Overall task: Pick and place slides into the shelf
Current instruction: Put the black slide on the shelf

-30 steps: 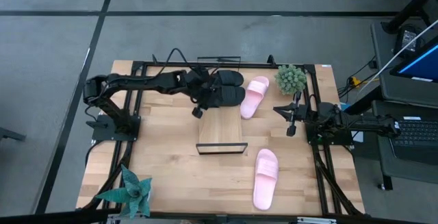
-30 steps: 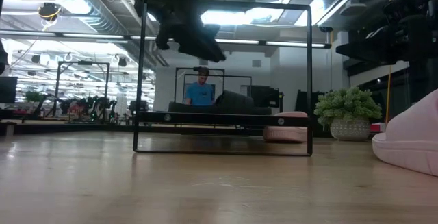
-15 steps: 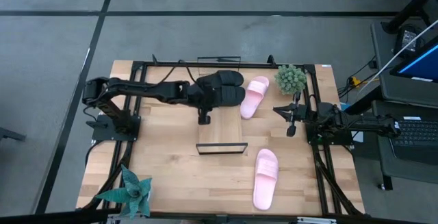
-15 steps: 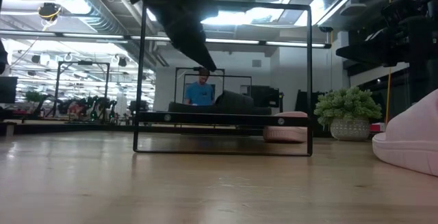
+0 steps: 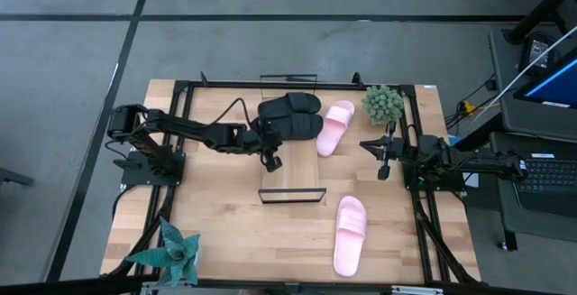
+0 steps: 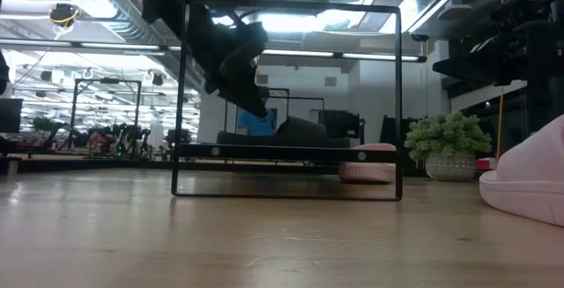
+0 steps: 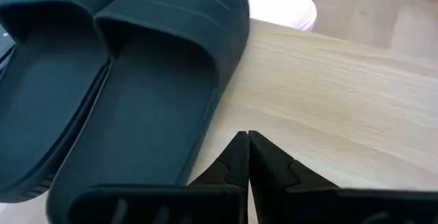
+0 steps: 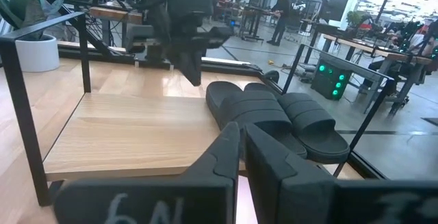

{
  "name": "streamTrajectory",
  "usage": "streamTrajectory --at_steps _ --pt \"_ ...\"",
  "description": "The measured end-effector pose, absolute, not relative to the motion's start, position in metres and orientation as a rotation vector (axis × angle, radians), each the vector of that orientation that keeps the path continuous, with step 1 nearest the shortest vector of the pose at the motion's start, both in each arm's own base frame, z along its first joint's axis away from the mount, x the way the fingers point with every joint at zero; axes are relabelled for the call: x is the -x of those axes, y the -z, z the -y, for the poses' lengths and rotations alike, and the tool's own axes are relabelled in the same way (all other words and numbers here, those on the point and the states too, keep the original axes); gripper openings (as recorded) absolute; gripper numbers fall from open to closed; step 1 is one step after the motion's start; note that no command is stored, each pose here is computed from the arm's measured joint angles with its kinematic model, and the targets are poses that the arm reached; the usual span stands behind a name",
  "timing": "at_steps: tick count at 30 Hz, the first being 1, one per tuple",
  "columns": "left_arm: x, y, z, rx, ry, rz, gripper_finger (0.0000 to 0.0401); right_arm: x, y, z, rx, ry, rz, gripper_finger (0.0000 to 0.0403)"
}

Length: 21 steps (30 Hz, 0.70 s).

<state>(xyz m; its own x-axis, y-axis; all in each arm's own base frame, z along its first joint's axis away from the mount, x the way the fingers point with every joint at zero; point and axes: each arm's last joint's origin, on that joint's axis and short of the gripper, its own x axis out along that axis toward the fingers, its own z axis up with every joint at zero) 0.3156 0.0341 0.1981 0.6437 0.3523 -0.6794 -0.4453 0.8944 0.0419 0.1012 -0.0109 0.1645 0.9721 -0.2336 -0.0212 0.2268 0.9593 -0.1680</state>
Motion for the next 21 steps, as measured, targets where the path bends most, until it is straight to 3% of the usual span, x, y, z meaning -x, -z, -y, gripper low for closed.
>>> streamTrajectory --at_steps 21 --pt "-0.314 -0.168 -0.055 0.213 -0.404 -0.843 0.0000 -0.101 -0.165 0.011 0.166 0.234 -0.041 0.0026"
